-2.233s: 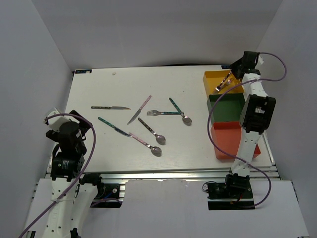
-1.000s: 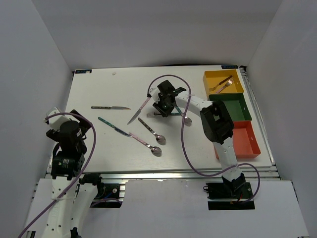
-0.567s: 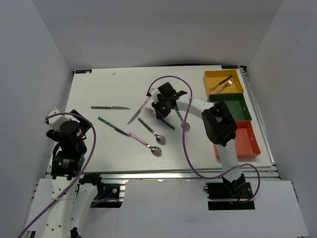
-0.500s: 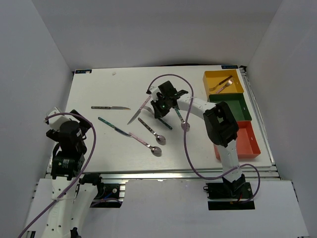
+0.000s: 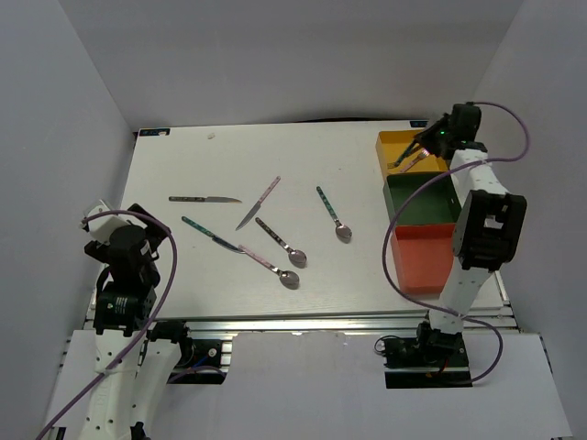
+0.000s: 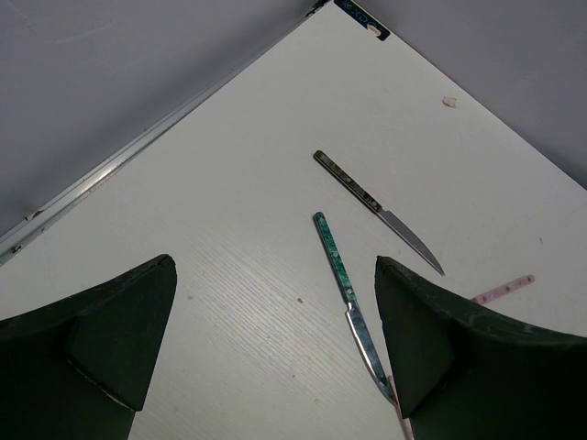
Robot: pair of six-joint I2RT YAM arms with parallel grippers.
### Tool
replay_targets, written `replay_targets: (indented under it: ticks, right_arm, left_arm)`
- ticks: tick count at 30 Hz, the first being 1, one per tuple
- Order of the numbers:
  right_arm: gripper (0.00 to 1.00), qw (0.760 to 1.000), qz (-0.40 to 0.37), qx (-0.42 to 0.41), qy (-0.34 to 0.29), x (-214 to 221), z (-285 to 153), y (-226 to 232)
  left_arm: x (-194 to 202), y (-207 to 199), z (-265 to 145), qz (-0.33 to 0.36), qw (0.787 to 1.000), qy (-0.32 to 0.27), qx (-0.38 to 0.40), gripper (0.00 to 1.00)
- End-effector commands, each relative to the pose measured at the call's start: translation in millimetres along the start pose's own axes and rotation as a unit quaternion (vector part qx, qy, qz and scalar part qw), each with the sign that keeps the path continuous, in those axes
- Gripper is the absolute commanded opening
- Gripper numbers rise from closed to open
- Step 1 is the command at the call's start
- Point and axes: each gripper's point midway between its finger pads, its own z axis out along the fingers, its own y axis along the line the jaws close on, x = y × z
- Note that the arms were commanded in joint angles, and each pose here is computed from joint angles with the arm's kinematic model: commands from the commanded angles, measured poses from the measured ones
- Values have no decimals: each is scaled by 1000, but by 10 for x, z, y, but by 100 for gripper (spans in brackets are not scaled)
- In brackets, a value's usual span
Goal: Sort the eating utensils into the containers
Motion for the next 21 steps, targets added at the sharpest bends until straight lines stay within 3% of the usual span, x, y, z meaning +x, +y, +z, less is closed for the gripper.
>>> replay_targets:
  ticks: [1, 6, 11, 13, 14, 16, 17, 19, 20, 21]
  right_arm:
    - [0, 994, 109, 4, -6, -235, 229, -78]
    - [0, 992, 127, -7, 11, -468, 646, -237]
    - [2, 990, 142, 17, 14, -353, 792, -464]
    - [22, 990, 139, 15, 14, -374, 794, -441]
    - [39, 990, 139, 18, 14, -385, 769, -435]
    - [52, 991, 130, 13, 2, -467, 624, -343]
    - [65, 992, 125, 7, -12, -543, 563, -305]
    - [75, 994, 103, 8, -45, -708, 340, -202]
    - [87, 994, 96, 10, -52, -751, 269, -175]
    - [89, 995, 86, 9, -55, -776, 205, -120]
  left_arm:
    - [31, -8, 29, 6, 1000, 5, -1, 98]
    - [40, 3, 35, 7, 1000, 7, -3, 98]
    - [37, 9, 41, 7, 1000, 6, -5, 98]
    - [43, 8, 46, 7, 1000, 7, -5, 98]
    - [37, 7, 45, 7, 1000, 7, -5, 98]
    - [31, 5, 43, 6, 1000, 5, -4, 98]
    - [28, 6, 40, 6, 1000, 5, -4, 98]
    - [34, 4, 39, 6, 1000, 6, -3, 98]
    - [24, -2, 35, 5, 1000, 4, -1, 98]
    - [25, -4, 34, 5, 1000, 5, 0, 98]
